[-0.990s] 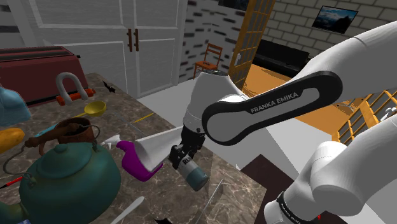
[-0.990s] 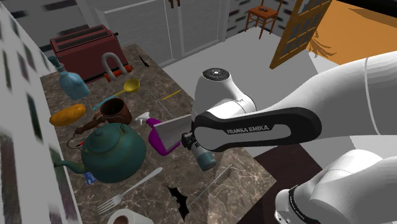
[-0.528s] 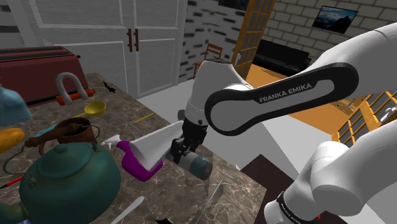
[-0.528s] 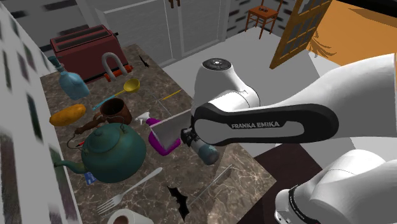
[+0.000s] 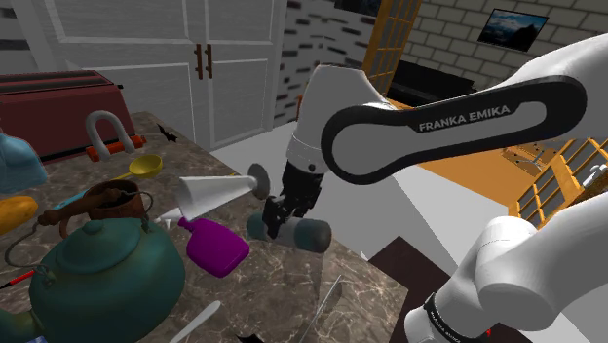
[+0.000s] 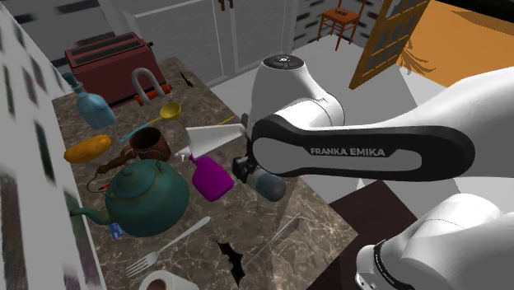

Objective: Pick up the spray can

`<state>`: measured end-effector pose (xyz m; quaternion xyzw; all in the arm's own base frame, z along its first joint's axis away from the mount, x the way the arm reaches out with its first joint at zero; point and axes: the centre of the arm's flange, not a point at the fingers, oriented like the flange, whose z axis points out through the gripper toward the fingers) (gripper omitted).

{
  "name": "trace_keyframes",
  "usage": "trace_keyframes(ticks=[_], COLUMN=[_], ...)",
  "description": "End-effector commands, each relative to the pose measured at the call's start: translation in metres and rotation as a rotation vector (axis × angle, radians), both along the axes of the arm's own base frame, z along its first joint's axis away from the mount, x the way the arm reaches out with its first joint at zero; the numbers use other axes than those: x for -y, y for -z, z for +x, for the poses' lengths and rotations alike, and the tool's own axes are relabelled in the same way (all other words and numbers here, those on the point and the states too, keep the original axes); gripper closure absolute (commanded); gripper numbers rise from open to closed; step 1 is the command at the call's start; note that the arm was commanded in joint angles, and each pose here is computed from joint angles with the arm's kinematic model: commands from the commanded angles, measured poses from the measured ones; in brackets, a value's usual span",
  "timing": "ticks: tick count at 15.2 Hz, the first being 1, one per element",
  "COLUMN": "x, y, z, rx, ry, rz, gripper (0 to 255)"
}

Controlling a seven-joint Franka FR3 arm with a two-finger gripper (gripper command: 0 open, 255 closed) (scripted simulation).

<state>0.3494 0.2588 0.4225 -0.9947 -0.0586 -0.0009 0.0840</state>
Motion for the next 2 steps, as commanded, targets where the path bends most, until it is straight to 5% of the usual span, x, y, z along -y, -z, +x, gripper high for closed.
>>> trace_keyframes(ticks=[1, 2], x=[-0.0006, -0.0006], y=[-0.0062, -0.0062], z=[0.0002, 0.0002], rx=[0.000, 0.000], ry=[0.000, 0.000], rz=[0.000, 0.000], gripper=[255, 255])
